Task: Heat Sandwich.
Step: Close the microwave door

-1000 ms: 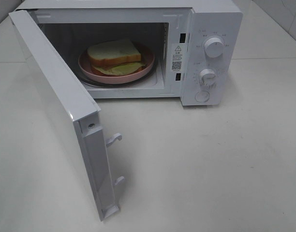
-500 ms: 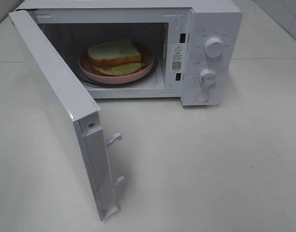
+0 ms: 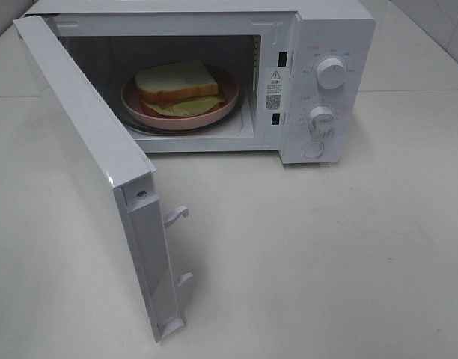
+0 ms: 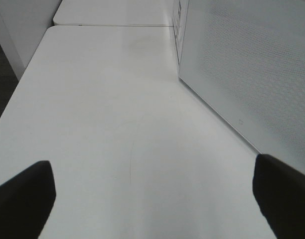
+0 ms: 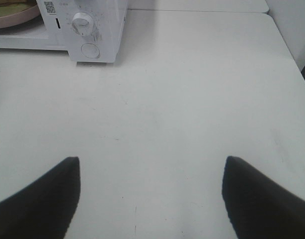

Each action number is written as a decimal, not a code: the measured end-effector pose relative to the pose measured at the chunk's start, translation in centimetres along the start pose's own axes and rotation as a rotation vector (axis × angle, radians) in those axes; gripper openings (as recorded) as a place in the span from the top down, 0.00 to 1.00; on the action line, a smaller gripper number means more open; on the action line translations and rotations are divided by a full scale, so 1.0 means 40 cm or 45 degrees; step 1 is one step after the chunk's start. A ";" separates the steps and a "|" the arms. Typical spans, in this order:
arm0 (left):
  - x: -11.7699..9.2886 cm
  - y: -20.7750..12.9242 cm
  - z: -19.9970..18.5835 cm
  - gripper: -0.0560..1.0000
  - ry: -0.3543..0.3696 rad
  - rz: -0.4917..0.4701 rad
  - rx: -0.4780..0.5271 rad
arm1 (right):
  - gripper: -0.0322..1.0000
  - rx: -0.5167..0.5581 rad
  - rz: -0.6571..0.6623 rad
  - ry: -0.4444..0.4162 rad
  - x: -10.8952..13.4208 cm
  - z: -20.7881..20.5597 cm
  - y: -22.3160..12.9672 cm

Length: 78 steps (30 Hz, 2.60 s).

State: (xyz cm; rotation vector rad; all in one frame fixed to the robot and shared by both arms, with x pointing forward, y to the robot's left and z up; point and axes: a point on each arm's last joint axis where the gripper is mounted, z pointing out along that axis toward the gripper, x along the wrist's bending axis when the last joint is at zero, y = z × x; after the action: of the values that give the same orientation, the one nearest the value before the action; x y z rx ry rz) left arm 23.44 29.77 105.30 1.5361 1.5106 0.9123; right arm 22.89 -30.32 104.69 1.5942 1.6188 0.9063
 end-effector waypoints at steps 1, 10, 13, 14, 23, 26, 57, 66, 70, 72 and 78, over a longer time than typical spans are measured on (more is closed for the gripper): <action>0.000 0.000 0.000 0.01 0.000 0.000 0.000 | 0.23 0.000 -0.001 0.000 0.000 0.000 0.000; 0.000 0.000 0.000 0.01 0.000 0.000 0.000 | 0.23 0.000 -0.001 0.000 0.000 0.000 0.000; 0.000 0.000 0.000 0.01 0.000 0.000 0.000 | 0.23 0.000 -0.001 0.000 0.000 0.000 0.000; 0.000 0.000 0.000 0.01 0.000 0.000 0.000 | 0.23 0.000 -0.001 0.000 0.000 0.000 0.000; 0.000 0.000 0.000 0.01 0.000 0.000 0.000 | 0.23 0.000 -0.001 0.000 0.000 0.000 0.000; 0.000 0.000 0.000 0.01 0.000 0.000 0.000 | 0.23 0.000 -0.001 0.000 0.000 0.000 0.000; 0.006 0.119 0.144 0.74 0.013 -0.022 0.084 | 0.23 0.000 -0.001 0.000 0.000 0.000 0.000; 0.013 0.108 0.255 0.95 0.025 -0.027 0.078 | 0.23 0.000 -0.001 0.000 0.000 0.000 0.000; 0.017 0.095 0.297 0.95 0.033 -0.028 0.003 | 0.23 0.000 -0.001 0.000 0.000 0.000 0.000; 0.019 0.085 0.317 0.95 0.038 -0.029 -0.035 | 0.23 0.000 -0.001 0.000 0.000 0.000 0.000; 0.024 0.077 0.372 0.95 0.051 -0.026 -0.156 | 0.23 0.000 -0.001 0.000 0.000 0.000 0.000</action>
State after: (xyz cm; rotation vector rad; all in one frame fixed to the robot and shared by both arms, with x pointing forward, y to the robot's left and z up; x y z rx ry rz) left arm 38.20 30.10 101.52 1.4200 1.4680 1.0105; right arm 22.89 -30.32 104.69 1.5933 1.6194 0.9058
